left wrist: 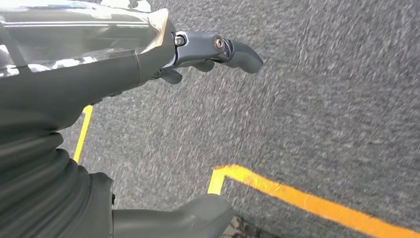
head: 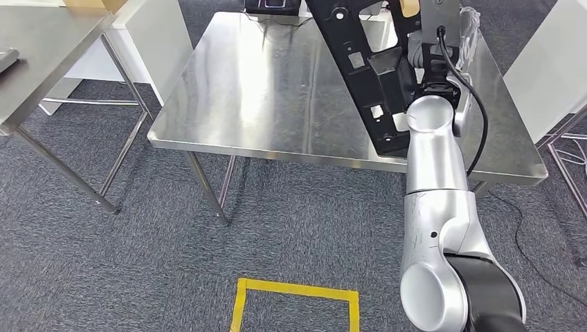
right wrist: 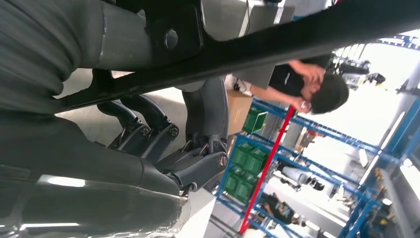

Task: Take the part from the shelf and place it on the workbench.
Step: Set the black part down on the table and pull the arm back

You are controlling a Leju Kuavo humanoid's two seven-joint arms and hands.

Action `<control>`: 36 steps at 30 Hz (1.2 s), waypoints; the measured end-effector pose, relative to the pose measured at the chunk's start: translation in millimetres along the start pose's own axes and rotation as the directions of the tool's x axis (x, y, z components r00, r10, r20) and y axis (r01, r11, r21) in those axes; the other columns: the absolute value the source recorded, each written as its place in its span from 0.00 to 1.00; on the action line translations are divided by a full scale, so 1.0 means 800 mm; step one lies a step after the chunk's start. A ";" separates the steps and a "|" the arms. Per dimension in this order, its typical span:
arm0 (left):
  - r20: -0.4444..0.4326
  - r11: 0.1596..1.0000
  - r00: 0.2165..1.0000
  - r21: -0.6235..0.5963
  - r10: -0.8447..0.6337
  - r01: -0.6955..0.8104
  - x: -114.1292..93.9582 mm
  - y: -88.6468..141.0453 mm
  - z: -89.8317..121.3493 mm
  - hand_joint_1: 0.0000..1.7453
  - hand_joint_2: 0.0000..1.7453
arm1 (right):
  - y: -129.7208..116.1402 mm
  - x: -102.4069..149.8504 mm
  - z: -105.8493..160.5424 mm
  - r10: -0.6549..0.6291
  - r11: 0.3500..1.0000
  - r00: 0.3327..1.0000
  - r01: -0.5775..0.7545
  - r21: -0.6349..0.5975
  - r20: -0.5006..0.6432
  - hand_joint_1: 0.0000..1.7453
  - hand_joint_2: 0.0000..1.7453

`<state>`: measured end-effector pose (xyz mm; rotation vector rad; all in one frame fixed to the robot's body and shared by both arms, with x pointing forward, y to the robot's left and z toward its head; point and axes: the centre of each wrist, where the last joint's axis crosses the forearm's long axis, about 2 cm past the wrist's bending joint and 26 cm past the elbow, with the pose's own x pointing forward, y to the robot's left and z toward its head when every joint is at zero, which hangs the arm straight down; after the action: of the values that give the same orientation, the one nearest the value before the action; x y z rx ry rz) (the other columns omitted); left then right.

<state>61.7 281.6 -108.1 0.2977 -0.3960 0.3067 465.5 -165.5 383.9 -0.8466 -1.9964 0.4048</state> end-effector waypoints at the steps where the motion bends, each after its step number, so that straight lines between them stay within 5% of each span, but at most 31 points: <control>1: -0.001 1.000 1.000 -0.001 0.002 -0.002 0.000 -0.001 0.000 0.00 1.00 | 0.000 0.000 0.000 0.000 1.000 1.000 0.000 0.000 0.001 1.00 1.00; 36: 0.001 0.998 0.999 -0.055 -0.033 0.033 0.000 -0.009 0.003 0.00 1.00 | -0.005 -0.024 0.008 0.047 0.999 0.999 -0.047 -0.012 -0.013 1.00 1.00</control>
<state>63.6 274.5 -107.8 0.2502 -0.3982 0.2626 465.3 -181.2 370.9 -0.9038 -1.9720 0.4131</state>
